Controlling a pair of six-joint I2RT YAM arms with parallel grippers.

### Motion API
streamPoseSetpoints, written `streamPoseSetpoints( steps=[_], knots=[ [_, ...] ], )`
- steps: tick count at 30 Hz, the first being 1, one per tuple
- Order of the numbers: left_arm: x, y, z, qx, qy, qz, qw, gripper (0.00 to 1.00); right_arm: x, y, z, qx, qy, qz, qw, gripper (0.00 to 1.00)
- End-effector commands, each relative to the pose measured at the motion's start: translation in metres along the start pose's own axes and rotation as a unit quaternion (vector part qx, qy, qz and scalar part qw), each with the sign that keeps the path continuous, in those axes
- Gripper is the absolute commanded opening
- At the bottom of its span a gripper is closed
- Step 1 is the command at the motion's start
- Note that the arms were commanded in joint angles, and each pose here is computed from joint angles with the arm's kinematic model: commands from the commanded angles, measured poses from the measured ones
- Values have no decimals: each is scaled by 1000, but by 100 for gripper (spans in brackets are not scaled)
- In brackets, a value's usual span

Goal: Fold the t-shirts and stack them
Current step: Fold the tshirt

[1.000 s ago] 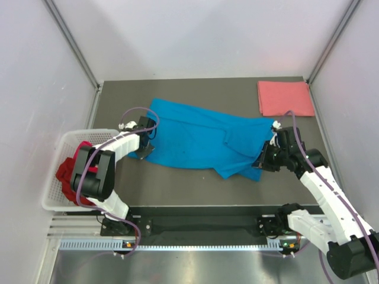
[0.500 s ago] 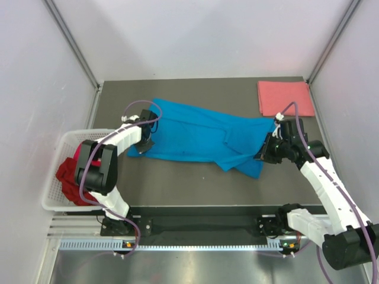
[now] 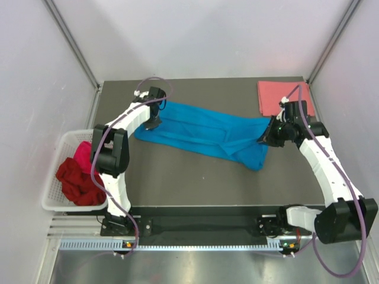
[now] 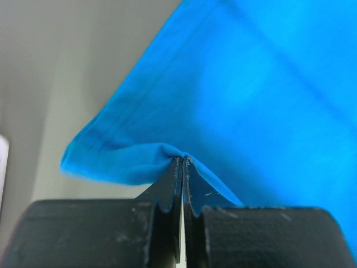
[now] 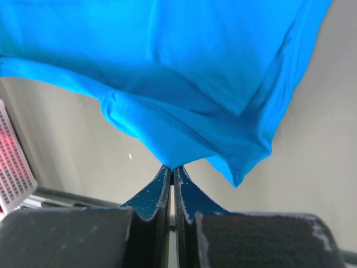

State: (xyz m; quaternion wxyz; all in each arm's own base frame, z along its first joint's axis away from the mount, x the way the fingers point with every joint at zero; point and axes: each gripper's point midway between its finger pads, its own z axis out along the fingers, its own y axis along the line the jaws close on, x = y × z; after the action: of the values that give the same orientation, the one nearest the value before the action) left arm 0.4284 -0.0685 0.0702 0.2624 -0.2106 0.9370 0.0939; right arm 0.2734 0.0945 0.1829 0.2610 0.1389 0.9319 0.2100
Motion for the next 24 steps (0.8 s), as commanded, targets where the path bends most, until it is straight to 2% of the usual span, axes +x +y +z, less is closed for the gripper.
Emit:
streamPoseSetpoints(
  steps=[1,11,24],
  knots=[
    [-26,-14,-3,10,-16,30,999,0,-40,12,0,-18,-46,-14,999,0],
    [-46,-49,26,23,-9,55,998,0,-76,15,24,-9,-44,-10,999,0],
    [-54,-73,45,49,-8,63,997,0,-87,-5,46,10,-23,9,1000,0]
  ],
)
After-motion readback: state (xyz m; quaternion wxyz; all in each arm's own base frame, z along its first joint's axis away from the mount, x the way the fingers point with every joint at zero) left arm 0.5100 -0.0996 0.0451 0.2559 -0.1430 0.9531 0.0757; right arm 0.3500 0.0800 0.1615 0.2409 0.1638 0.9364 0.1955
